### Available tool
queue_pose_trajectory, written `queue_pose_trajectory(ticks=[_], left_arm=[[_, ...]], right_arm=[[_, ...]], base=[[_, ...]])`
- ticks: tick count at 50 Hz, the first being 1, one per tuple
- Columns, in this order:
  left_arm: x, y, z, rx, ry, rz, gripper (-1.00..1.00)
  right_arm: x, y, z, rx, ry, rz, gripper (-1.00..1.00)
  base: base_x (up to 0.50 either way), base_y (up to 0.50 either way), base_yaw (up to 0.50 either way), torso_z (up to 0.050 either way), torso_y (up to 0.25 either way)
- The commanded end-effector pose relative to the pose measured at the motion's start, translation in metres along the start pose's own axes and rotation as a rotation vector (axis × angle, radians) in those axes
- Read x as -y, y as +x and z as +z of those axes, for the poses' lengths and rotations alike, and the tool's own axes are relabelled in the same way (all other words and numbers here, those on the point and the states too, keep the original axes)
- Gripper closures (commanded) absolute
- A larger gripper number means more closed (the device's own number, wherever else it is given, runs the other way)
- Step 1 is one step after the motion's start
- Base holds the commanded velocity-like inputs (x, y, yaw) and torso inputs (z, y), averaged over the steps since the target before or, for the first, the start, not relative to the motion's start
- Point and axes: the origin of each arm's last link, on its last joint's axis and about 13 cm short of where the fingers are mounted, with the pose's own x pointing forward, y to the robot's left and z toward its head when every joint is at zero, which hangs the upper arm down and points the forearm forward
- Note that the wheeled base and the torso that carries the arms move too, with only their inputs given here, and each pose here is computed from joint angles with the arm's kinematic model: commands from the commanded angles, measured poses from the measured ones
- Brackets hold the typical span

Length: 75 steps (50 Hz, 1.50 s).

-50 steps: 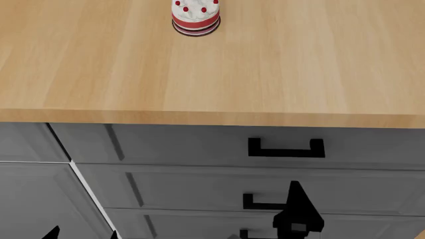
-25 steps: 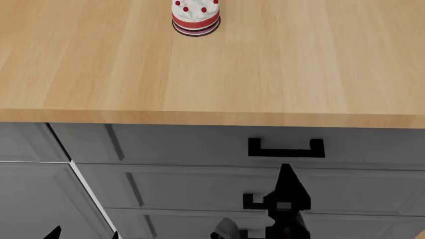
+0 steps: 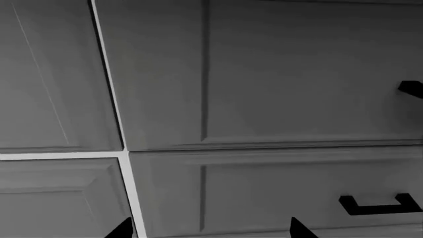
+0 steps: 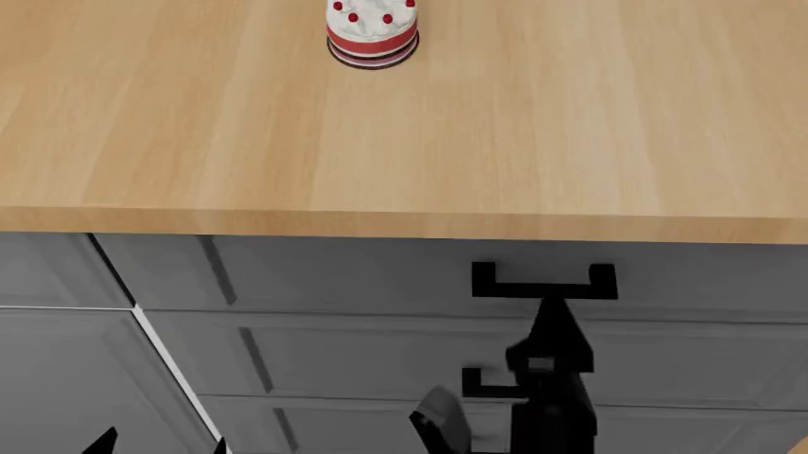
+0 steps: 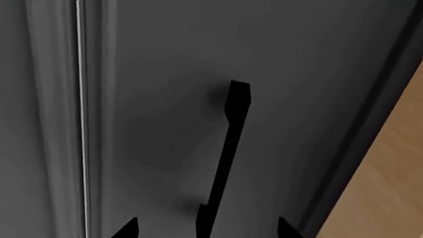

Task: Open the right drawer.

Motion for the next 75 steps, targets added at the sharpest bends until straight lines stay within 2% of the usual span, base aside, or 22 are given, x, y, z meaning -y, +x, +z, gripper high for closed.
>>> queue_pose_trajectory(ticks=[1, 17, 37, 48, 55, 56, 75], left_arm=[[0.000, 0.000, 0.000, 0.001, 0.000, -0.002, -1.00], [0.001, 0.000, -0.002, -0.006, 0.000, -0.009, -1.00], [0.001, 0.001, -0.002, -0.009, 0.000, -0.015, -1.00], [0.001, 0.001, -0.002, -0.008, -0.001, -0.015, -1.00], [0.001, 0.000, -0.002, -0.008, 0.000, -0.015, -1.00], [0.002, 0.000, -0.001, -0.007, 0.000, -0.015, -1.00], [0.002, 0.001, -0.002, -0.011, 0.003, -0.016, -1.00]], right_arm=[[0.000, 0.011, 0.000, -0.021, -0.004, -0.014, -1.00], [-0.005, 0.025, 0.003, -0.017, -0.030, -0.015, -1.00], [0.000, 0.036, -0.002, -0.056, -0.030, -0.015, -1.00], [0.005, 0.043, -0.004, -0.077, -0.016, -0.020, -1.00], [0.002, 0.040, -0.004, -0.071, 0.001, -0.018, -1.00], [0.002, 0.040, -0.004, -0.074, 0.003, -0.017, 1.00], [-0.003, 0.036, -0.002, -0.039, 0.007, -0.039, 1.00]], base=[[0.00, 0.00, 0.00, 0.000, 0.000], [0.00, 0.00, 0.00, 0.000, 0.000], [0.00, 0.00, 0.00, 0.000, 0.000], [0.00, 0.00, 0.00, 0.000, 0.000], [0.00, 0.00, 0.00, 0.000, 0.000], [0.00, 0.00, 0.00, 0.000, 0.000], [0.00, 0.00, 0.00, 0.000, 0.000]])
